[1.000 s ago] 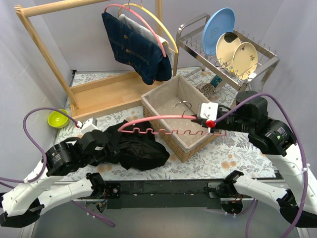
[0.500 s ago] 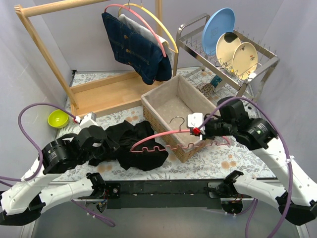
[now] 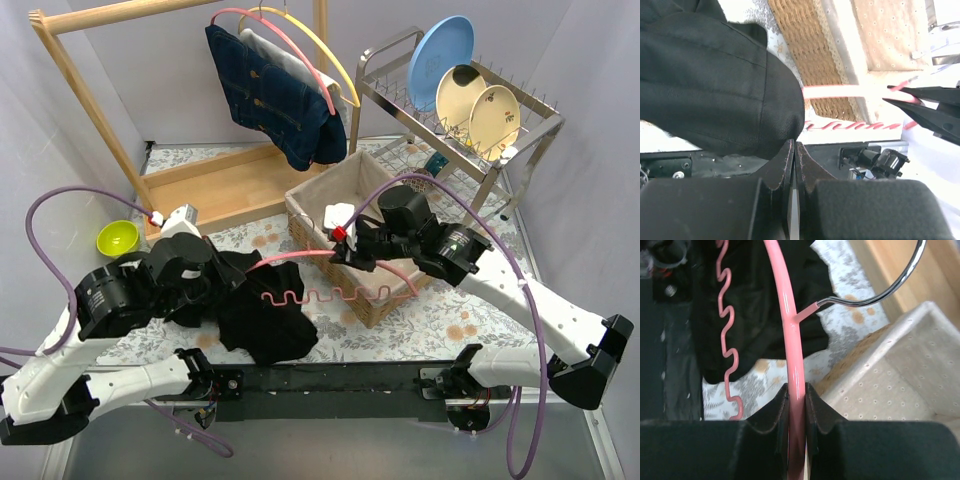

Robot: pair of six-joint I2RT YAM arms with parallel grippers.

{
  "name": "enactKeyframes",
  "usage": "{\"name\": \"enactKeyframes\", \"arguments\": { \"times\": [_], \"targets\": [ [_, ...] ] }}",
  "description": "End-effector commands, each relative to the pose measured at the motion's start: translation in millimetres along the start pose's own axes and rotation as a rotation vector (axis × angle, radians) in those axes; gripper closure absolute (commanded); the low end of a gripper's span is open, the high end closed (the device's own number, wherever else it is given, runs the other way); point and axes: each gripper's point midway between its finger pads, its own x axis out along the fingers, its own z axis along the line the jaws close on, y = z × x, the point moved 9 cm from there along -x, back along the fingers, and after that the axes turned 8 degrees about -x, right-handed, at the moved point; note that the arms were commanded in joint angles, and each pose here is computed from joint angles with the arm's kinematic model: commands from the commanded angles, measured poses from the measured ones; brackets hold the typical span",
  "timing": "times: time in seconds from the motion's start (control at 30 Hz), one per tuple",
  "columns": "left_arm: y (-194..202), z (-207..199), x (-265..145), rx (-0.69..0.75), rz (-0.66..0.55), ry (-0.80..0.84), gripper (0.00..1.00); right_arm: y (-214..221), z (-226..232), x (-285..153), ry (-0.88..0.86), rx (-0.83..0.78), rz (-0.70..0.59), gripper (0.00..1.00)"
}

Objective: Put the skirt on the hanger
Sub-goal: Place skirt on hanger

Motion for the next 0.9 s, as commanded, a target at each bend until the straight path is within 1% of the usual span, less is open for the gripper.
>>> {"name": "enactKeyframes", "arguments": {
  "times": [0.0, 0.1, 0.13, 0.17, 0.2, 0.23, 0.27, 0.33, 0.4, 0.5, 0.53, 0.57, 0.63, 0.73, 0.8, 0.87],
  "targets": [
    [-9, -19, 1, 0.026, -0.038, 0.027, 1.0, -55, -24, -7, 0.276, 0.016, -0.202, 0.99],
    [-11, -23, 6, 0.019, -0.07, 0.027, 1.0, -64, -34, -15, 0.409, 0.036, -0.239, 0.99],
    [-15, -25, 6, 0.001, -0.101, 0.027, 1.0, -63, -36, -14, 0.436, 0.047, -0.228, 0.99],
    [-16, -27, 7, -0.001, -0.114, 0.016, 1.0, -62, -39, -14, 0.501, 0.059, -0.199, 0.99],
    [-18, -28, 6, -0.004, -0.13, 0.007, 1.0, -60, -41, -15, 0.538, 0.045, -0.174, 0.99],
    [-24, -29, 1, -0.02, -0.163, -0.005, 1.0, -50, -43, -16, 0.6, 0.046, -0.128, 0.99],
    [-27, -28, -2, -0.021, -0.183, -0.01, 1.0, -50, -45, -20, 0.641, 0.032, -0.139, 0.99],
    [-33, -28, -7, -0.027, -0.215, -0.02, 1.0, -47, -43, -34, 0.686, -0.012, -0.137, 0.99],
    [-36, -30, -8, -0.027, -0.24, -0.012, 1.0, -42, -39, -38, 0.695, -0.016, -0.121, 0.99],
    [-40, -48, -8, -0.025, -0.238, 0.054, 1.0, -46, -37, -37, 0.663, -0.027, -0.145, 0.99],
    [-38, -57, -1, -0.009, -0.228, 0.057, 1.0, -46, -37, -30, 0.645, -0.029, -0.139, 0.99],
    [-42, -68, -3, -0.021, -0.231, 0.097, 1.0, -50, -34, -24, 0.632, -0.036, -0.144, 0.99],
    [-40, -83, 7, 0.009, -0.21, 0.103, 1.0, -60, -32, -17, 0.634, -0.048, -0.143, 0.99],
    [-41, -101, 10, 0.024, -0.202, 0.147, 1.0, -80, -33, -16, 0.704, -0.065, -0.175, 0.99],
    [-41, -112, 15, 0.028, -0.195, 0.169, 1.0, -87, -43, -23, 0.802, -0.083, -0.17, 0.99],
    [-38, -121, 19, 0.033, -0.166, 0.195, 1.0, -99, -53, -29, 0.883, -0.095, -0.199, 0.99]
  ]
}}
